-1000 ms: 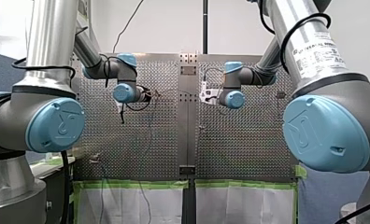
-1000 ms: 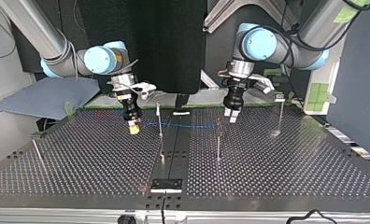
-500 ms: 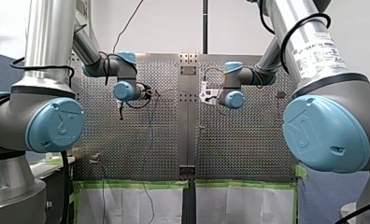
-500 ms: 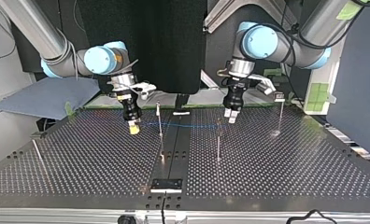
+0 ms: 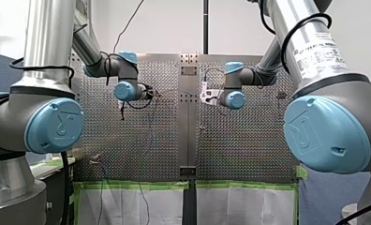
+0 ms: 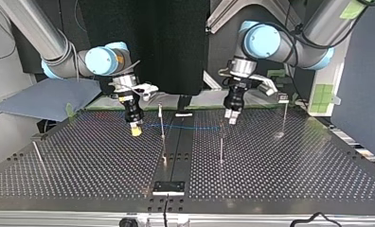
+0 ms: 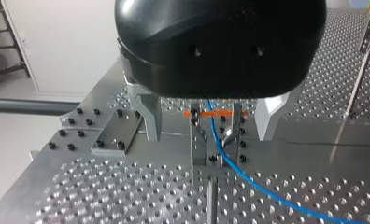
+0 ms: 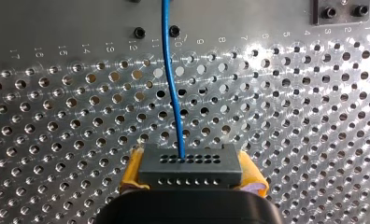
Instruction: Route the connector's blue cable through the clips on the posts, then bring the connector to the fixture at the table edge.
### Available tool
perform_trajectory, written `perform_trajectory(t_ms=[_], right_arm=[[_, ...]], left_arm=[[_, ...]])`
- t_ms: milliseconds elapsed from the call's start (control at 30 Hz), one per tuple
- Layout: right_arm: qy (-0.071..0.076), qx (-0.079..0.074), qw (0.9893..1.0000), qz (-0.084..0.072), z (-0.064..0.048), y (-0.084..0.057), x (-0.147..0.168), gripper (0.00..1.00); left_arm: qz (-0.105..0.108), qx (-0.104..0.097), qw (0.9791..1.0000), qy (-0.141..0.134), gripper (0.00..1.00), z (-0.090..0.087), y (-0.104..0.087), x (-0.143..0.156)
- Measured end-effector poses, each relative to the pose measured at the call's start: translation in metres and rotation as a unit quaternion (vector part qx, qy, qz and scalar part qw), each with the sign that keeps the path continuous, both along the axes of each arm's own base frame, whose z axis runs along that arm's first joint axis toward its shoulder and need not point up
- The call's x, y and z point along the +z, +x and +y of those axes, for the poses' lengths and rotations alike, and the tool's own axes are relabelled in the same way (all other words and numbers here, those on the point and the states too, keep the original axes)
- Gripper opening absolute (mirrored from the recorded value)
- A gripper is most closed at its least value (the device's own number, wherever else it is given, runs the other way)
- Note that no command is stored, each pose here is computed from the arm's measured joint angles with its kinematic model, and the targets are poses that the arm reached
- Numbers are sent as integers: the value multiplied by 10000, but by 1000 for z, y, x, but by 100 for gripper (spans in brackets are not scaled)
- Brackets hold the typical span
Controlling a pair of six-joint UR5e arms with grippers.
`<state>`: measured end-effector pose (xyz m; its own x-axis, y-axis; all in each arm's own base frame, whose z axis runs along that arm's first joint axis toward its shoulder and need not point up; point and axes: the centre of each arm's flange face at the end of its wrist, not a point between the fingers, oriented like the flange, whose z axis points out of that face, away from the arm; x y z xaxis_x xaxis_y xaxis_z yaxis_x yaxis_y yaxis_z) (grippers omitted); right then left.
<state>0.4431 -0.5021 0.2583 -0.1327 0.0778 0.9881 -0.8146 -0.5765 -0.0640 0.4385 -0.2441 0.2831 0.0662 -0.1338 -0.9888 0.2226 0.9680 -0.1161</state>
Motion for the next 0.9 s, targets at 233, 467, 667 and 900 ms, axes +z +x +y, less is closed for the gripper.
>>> perform_trajectory(t_ms=[233,467,667,900], right_arm=[[11,3,10000,6,0,0,0,0],[17,3,10000,10,0,0,0,0],[20,-2,10000,11,0,0,-1,0],[19,-6,10000,11,0,-1,-1,0]], left_arm=[[-35,-175,9998,5,100,-7,-3,3],[-23,-224,9997,-47,100,-9,-4,2],[-8,-320,9994,-109,100,-11,-5,3],[5,-336,9993,-154,100,-12,-5,2]])
